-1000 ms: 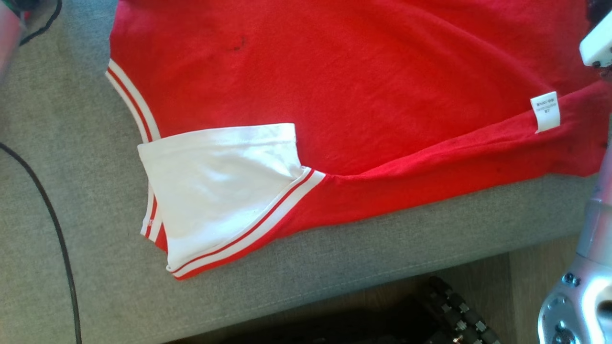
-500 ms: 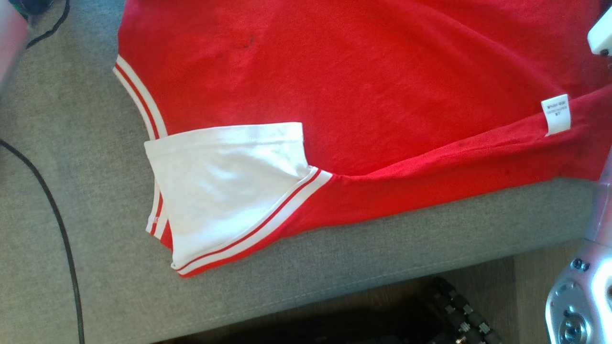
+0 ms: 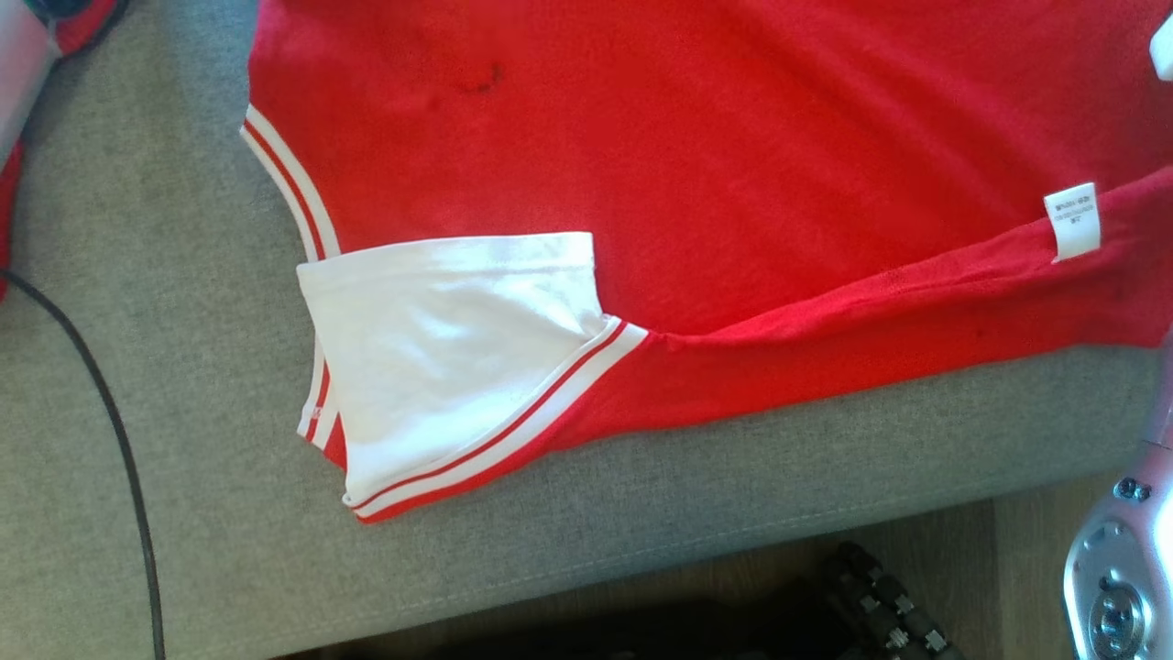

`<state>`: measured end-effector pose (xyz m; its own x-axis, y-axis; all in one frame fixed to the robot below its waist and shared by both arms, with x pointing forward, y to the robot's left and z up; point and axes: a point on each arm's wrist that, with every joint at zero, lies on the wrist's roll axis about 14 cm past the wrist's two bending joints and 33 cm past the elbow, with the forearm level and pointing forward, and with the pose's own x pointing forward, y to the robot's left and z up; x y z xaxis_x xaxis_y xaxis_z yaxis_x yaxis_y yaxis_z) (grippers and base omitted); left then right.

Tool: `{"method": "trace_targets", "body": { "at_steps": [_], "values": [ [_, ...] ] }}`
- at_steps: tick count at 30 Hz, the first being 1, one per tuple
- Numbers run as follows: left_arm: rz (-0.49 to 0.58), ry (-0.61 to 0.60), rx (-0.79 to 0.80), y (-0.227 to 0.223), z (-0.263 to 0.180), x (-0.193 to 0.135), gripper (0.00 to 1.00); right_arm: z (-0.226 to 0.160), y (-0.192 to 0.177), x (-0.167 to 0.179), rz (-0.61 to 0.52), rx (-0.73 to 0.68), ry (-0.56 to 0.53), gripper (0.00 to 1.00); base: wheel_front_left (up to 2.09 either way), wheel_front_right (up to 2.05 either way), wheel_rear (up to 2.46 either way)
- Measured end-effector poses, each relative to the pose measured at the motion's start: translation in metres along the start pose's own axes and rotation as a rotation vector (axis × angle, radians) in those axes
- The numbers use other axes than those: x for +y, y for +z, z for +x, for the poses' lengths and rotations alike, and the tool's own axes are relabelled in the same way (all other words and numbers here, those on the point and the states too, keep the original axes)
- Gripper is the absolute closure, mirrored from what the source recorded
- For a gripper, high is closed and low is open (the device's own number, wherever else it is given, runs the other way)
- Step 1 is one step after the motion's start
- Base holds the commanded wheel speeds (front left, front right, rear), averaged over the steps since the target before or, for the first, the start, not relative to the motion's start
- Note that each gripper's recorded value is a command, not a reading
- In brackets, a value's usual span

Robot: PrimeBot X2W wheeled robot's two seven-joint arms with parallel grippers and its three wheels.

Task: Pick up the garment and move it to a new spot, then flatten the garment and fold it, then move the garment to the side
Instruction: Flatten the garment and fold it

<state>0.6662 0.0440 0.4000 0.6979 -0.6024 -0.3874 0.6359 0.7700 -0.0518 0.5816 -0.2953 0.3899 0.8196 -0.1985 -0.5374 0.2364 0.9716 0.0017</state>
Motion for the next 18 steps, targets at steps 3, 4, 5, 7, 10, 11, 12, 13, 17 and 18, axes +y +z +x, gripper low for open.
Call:
{"method": "trace_targets", "body": {
  "at_steps": [3,4,5,7,10,11,12,13,17,18],
  "values": [
    [0.010,0.009,-0.058,0.013,-0.002,0.003,1.00,-0.002,0.009,0.000,0.006,-0.033,-0.001,1.00,0.00,0.00,0.00],
    [0.014,0.017,-0.082,0.018,-0.003,0.006,1.00,-0.002,0.014,-0.002,0.013,-0.053,-0.005,1.00,0.00,0.00,0.00],
    [0.016,0.029,-0.109,0.024,-0.005,0.010,1.00,-0.002,0.021,-0.003,0.020,-0.077,-0.008,1.00,0.00,0.00,0.00],
    [0.031,0.051,-0.176,0.040,-0.008,0.017,1.00,-0.002,0.037,-0.003,0.027,-0.128,-0.012,1.00,0.00,0.00,0.00],
    [0.073,0.072,-0.265,0.067,-0.014,0.025,1.00,-0.002,0.061,0.000,0.043,-0.208,-0.009,1.00,0.00,0.00,0.00],
    [0.079,0.078,-0.288,0.075,-0.016,0.027,1.00,-0.003,0.068,0.001,0.047,-0.236,-0.006,1.00,0.00,0.00,0.00],
    [0.081,0.083,-0.306,0.081,-0.017,0.029,1.00,-0.003,0.074,0.002,0.048,-0.264,-0.006,1.00,0.00,0.00,0.00],
    [0.080,0.088,-0.318,0.084,-0.019,0.030,1.00,-0.004,0.079,0.003,0.049,-0.283,-0.005,1.00,0.00,0.00,0.00],
    [0.072,0.095,-0.334,0.089,-0.027,0.031,1.00,-0.004,0.081,0.008,0.063,-0.295,0.007,1.00,0.00,0.00,0.00],
    [0.069,0.090,-0.337,0.089,-0.029,0.028,1.00,-0.005,0.081,0.009,0.066,-0.296,0.010,1.00,0.00,0.00,0.00]
  ]
}}
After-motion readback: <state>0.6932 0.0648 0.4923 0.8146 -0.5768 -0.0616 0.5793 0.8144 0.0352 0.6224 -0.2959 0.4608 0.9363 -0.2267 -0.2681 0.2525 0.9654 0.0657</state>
